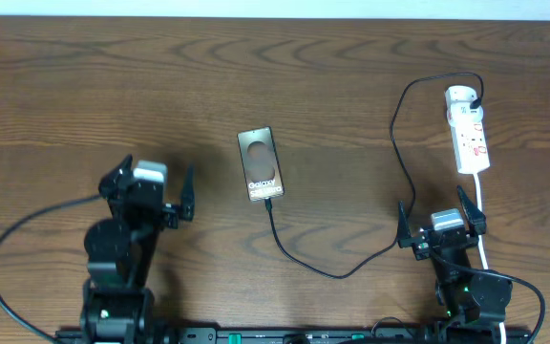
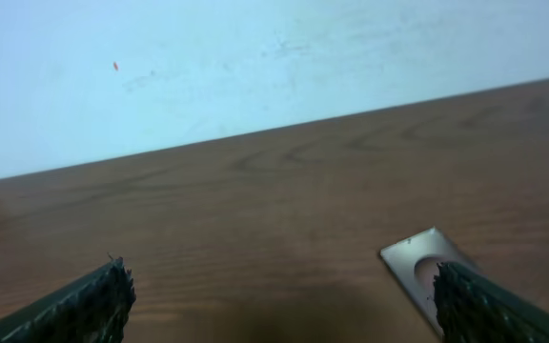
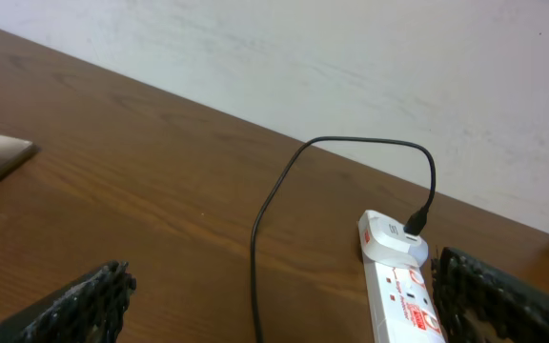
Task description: Plug charger to phone and switch on socket
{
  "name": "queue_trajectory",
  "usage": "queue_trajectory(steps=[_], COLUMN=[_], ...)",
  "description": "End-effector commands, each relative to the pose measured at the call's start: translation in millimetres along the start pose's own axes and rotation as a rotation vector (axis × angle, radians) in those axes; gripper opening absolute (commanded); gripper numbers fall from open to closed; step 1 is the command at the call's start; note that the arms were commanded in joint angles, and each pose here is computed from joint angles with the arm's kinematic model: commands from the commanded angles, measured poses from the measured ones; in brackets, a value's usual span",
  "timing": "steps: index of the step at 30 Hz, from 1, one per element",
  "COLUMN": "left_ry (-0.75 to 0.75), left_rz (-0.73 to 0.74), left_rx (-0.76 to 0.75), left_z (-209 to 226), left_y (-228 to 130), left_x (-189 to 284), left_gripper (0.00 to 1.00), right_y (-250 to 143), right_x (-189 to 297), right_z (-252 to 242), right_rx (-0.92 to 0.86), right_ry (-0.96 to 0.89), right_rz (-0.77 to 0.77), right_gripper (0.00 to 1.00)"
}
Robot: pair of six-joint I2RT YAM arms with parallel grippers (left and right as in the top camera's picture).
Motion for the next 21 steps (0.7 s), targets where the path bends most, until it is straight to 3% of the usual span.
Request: queue_trajectory(steps=[1,21], left_ry=[0.032,0.116], left_rz=[-0.025,-0.016], left_rx=[-0.057,-0.049], left_z=[-0.8,-8.1], left_y=[-15.1,-80.8], left_x=[8.3,26.1], left_gripper=[0.98,0.98], right_y=[-0.4,-0.4], right_x=[0.0,0.0], right_z=[1.3,1.3], right_rx=[-0.009,-0.009], right_ry=[0.003,0.003], right_rz=[-0.004,-0.004], right_gripper=[0.99,0.99])
Point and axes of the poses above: each gripper's point midway between its finger pads, its own x axis back along the fingers, its own z axis along the line the jaws close on, y = z × x, the point moved 9 cm from there along x, back along the fingers, and after that the axes turned 2 degrees about -x, right-handed, at the moved point
